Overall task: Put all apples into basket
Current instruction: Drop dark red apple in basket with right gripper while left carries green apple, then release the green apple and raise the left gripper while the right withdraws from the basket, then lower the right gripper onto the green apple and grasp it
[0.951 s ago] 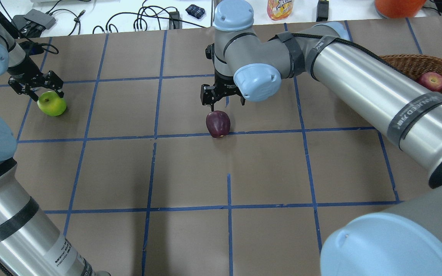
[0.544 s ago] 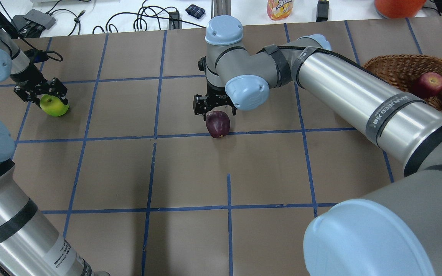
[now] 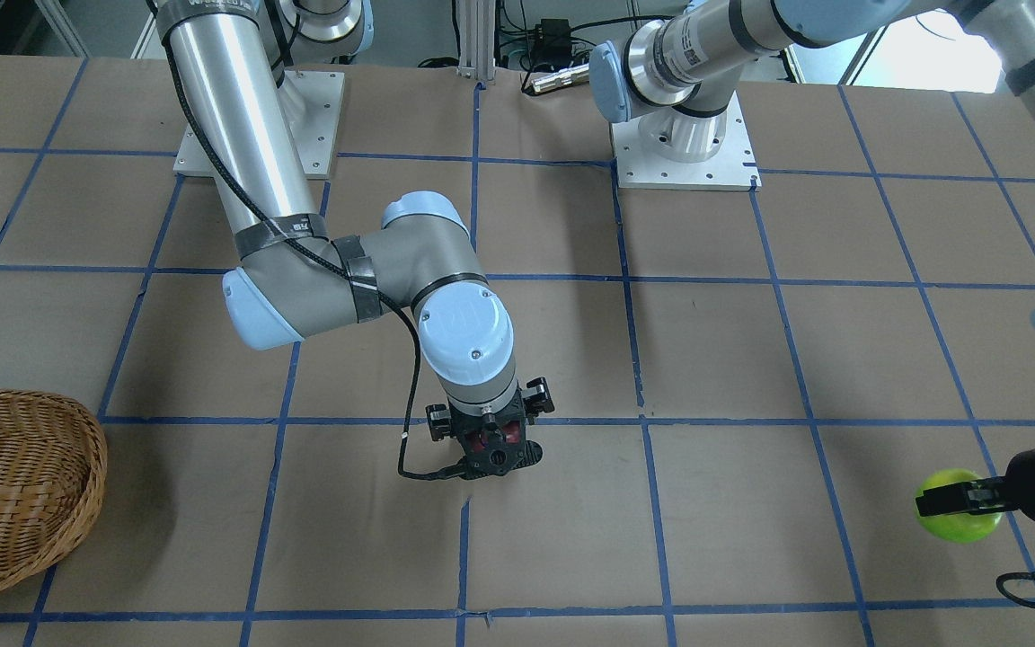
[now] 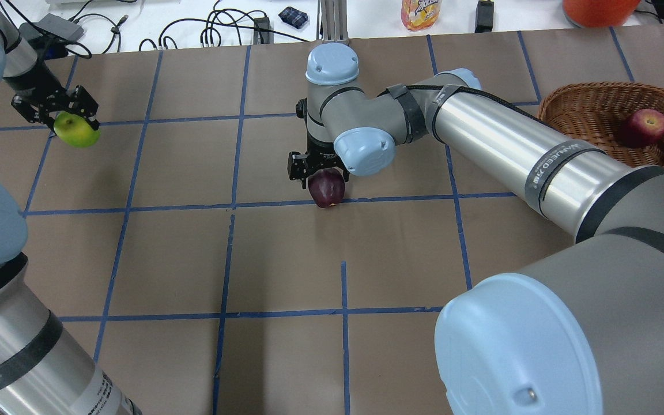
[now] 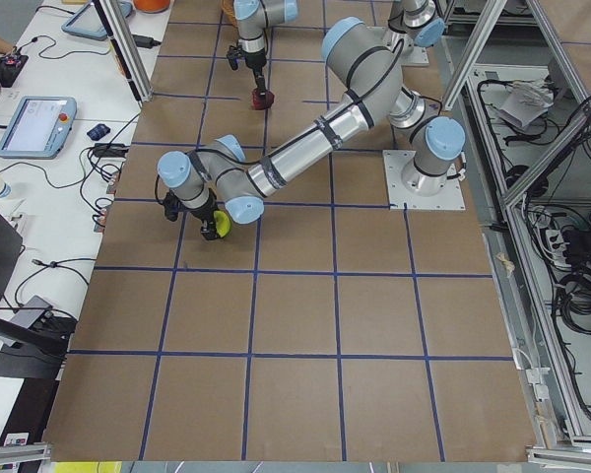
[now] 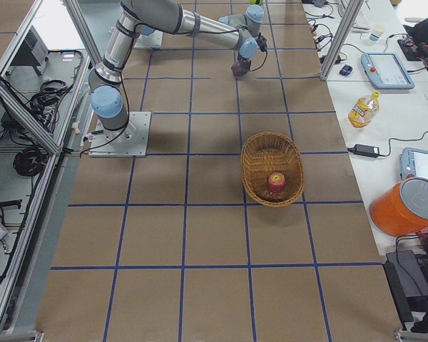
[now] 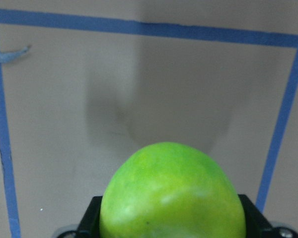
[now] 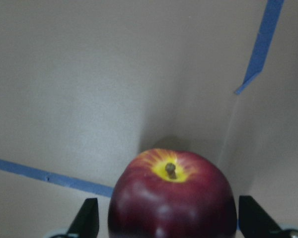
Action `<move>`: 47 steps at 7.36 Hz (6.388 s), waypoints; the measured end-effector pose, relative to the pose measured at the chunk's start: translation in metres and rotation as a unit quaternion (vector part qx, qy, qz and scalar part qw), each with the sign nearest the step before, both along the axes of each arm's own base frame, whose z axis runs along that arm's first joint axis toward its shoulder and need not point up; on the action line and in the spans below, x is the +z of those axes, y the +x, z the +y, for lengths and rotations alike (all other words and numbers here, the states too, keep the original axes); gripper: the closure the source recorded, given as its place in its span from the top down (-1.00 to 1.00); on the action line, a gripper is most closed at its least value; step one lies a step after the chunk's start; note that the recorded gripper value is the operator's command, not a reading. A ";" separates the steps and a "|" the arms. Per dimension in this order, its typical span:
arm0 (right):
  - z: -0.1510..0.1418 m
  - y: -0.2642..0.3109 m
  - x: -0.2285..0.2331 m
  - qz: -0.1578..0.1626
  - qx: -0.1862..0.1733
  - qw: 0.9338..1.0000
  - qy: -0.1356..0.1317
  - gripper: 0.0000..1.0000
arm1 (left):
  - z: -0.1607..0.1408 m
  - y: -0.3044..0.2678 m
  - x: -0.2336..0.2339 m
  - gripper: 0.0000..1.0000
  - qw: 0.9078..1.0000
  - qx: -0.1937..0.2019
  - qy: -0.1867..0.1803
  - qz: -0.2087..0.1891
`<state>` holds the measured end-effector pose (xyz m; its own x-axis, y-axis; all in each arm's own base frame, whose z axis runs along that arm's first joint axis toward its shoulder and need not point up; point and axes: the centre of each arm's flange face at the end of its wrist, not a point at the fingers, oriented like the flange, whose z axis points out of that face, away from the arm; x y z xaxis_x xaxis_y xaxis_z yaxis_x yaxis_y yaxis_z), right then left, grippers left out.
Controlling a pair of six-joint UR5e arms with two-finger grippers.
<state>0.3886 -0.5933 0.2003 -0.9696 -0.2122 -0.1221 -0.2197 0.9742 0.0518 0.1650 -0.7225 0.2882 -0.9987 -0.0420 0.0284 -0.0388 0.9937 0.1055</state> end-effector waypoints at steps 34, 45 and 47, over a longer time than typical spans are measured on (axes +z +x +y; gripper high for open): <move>-0.021 -0.138 0.128 0.045 -0.127 0.991 -0.017 1.00 | 0.246 -0.279 0.261 1.00 0.998 0.032 -0.038 -0.033; 0.005 -0.003 0.022 0.048 -0.175 0.983 -0.022 1.00 | 0.237 -0.248 0.269 1.00 0.995 0.066 -0.064 -0.032; 0.005 -0.003 0.008 0.055 -0.175 0.983 -0.015 1.00 | 0.231 -0.246 0.265 1.00 0.994 0.071 -0.078 -0.032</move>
<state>0.3857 -0.5885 0.2085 -0.9909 0.1340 -0.0117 0.1336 0.9906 0.0276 -0.0814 -0.4913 0.5536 -0.9831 -0.1825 -0.0171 -0.1812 0.9818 -0.0573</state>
